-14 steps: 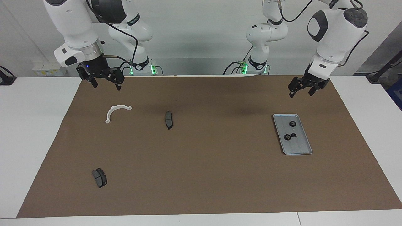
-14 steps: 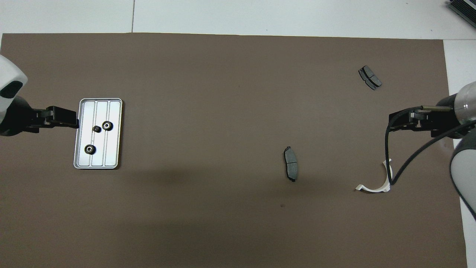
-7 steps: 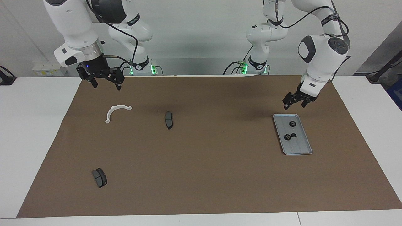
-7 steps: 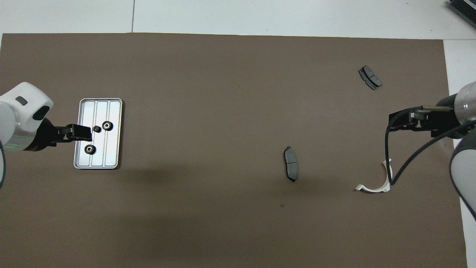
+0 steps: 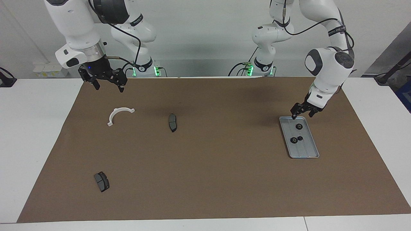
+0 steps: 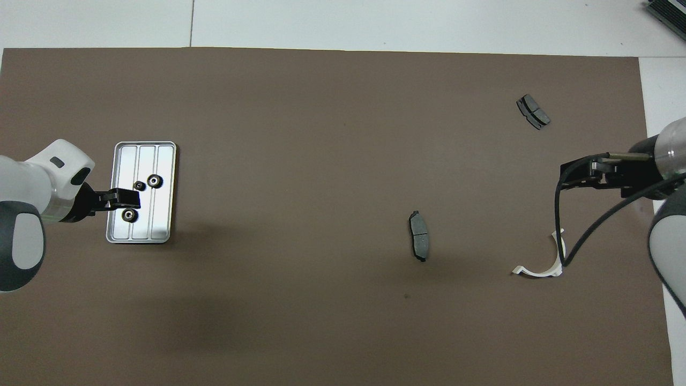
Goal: Place bearing gear from tray to pile
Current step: 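Reach into the metal tray and grasp a black gear with the left gripper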
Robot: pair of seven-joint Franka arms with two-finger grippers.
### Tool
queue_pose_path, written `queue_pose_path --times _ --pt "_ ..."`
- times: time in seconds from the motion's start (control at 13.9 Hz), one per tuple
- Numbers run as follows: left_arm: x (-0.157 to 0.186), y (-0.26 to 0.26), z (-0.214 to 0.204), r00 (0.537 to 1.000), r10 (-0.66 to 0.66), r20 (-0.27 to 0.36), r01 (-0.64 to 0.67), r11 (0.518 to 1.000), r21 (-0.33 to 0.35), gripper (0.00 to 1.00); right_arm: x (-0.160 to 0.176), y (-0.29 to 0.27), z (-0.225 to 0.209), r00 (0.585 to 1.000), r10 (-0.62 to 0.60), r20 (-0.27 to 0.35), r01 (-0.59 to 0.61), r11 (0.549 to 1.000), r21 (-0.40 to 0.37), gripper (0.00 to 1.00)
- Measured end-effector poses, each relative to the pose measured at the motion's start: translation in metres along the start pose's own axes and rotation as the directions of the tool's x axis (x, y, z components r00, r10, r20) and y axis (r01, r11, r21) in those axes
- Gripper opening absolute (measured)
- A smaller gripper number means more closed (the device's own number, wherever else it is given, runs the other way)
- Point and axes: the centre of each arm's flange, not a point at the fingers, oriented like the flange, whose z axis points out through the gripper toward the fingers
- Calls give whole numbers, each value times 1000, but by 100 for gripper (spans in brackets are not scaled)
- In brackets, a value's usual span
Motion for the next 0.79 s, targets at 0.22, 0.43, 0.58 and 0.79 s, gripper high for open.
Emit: queue_pose_path --times 0.22,0.43,0.58,0.79 --pt "-5 -3 19 1000 15 9 -15 1000 0 84 0 0 0 1000 0 0 0 1000 0 100" --pt "-5 -9 40 999 45 27 -44 999 -4 77 0 0 0 1000 0 0 0 1000 0 100" --pt "-7 -12 51 998 47 42 -47 999 -6 73 0 0 0 1000 0 0 0 1000 0 100" --pt "-13 -22 63 998 31 49 -31 1000 -5 70 0 0 0 1000 0 0 0 1000 0 100"
